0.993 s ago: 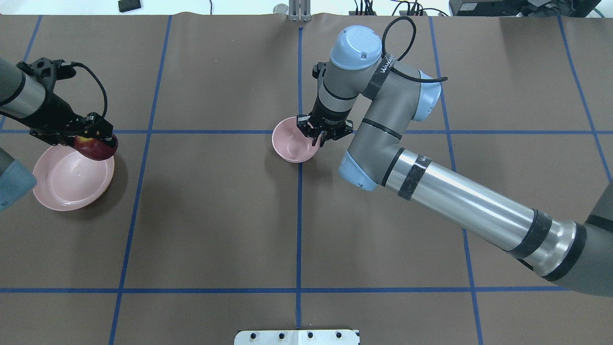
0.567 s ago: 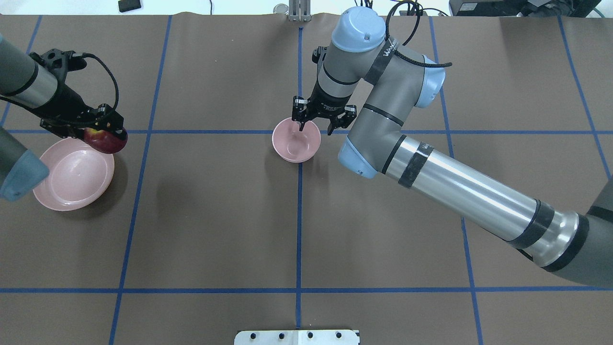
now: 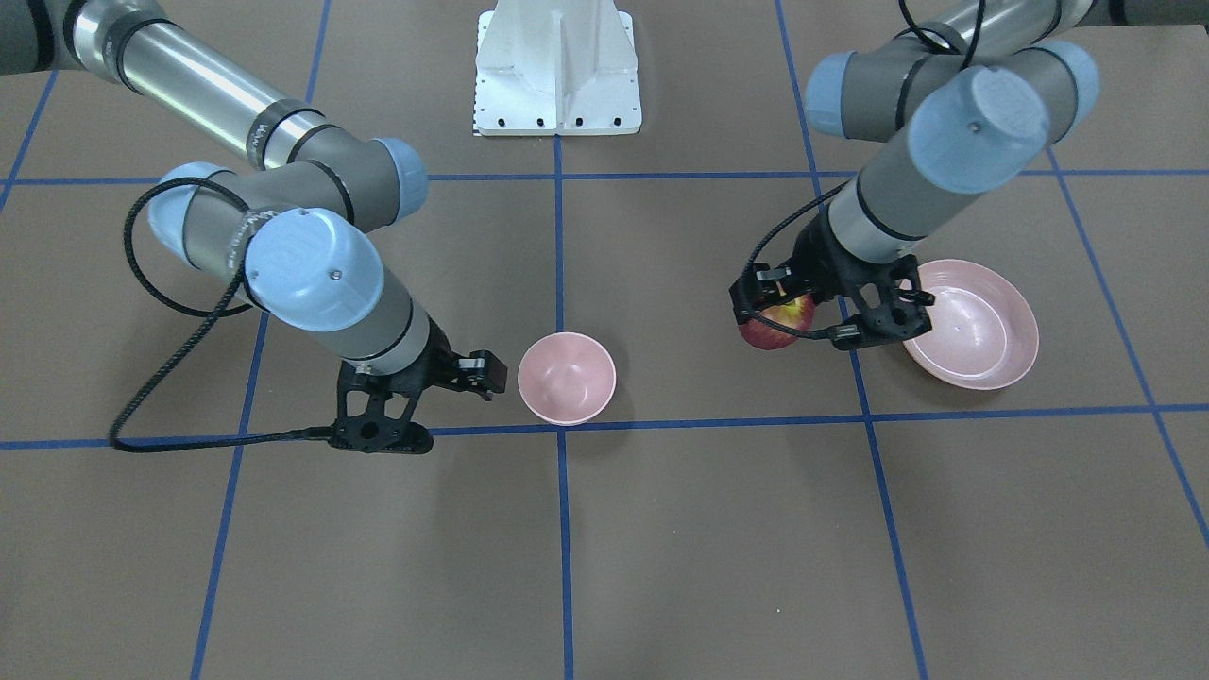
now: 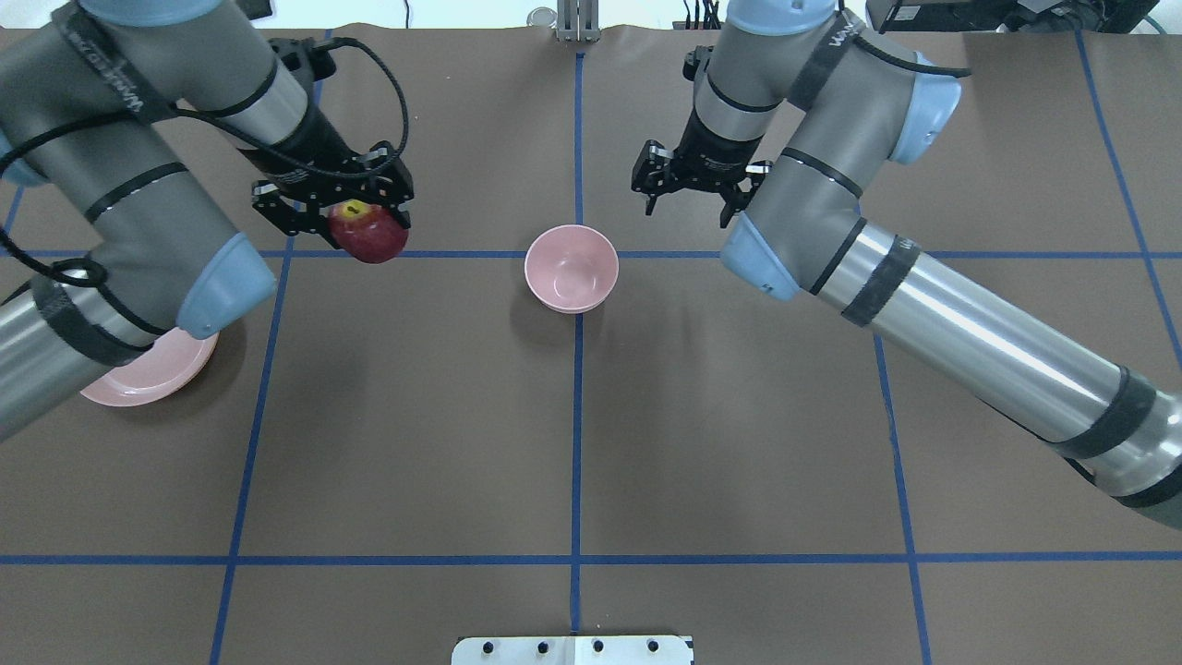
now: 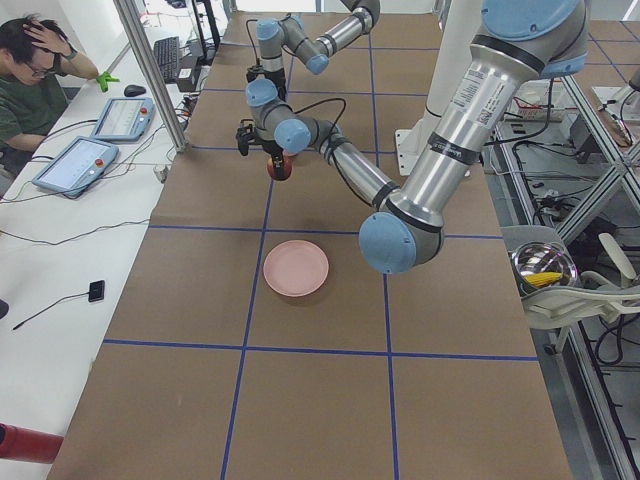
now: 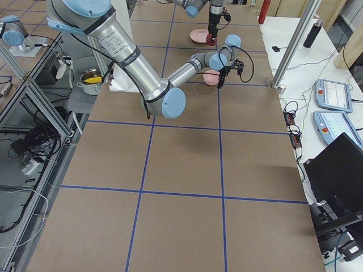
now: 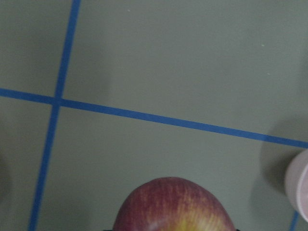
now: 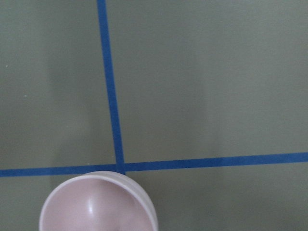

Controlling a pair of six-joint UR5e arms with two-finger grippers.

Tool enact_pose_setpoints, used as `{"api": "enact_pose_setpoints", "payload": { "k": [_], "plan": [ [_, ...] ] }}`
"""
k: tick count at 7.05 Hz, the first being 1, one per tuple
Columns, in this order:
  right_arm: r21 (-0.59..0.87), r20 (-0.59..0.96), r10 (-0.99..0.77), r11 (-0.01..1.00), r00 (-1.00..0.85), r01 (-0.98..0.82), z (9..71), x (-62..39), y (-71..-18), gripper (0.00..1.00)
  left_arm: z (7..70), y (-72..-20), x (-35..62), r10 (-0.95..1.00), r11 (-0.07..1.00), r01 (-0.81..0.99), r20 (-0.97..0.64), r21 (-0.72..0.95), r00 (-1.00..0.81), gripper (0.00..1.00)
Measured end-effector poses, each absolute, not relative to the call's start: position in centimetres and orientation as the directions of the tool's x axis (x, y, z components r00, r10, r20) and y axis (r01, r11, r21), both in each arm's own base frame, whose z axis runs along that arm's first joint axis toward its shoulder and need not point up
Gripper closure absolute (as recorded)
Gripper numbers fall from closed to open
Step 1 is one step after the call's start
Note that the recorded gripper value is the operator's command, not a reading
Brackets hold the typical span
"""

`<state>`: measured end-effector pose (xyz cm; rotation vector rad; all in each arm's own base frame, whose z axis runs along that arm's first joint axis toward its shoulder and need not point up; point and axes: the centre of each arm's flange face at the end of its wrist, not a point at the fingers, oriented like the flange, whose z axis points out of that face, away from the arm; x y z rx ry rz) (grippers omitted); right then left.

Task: Move apple from plate to bowl
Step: 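Carry the red apple over the pink bowl with the left gripper and lower it in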

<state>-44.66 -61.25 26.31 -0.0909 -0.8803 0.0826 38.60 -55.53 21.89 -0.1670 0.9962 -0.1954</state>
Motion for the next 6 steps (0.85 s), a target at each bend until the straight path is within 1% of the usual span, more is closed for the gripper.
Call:
{"api": "enact_pose_setpoints", "payload": {
  "k": [2,3,5,6],
  "plan": [
    [-0.060,0.737,0.059,0.998,0.674,-0.022,32.8,-38.4,-62.0,0.00,15.6,-55.5,45.0,-0.294,0.955,0.128,-0.801,-0.268,0.522,1.00],
    [-0.053,0.719,0.063,0.998,0.692,-0.036,35.3,-35.9,-62.3,0.00,13.8,-55.7,47.7,-0.310,0.950,0.143,-0.790,-0.277,0.529,1.00],
    [-0.053,0.685,0.067,0.998,0.725,-0.042,38.8,-32.0,-62.5,0.00,12.8,-55.4,54.0,-0.310,0.951,0.176,-0.760,-0.255,0.571,1.00],
    [-0.043,0.674,0.044,0.999,0.738,-0.021,39.2,-30.8,-62.7,0.00,13.4,-55.2,56.5,-0.305,0.952,0.188,-0.757,-0.240,0.578,1.00]
  ]
}}
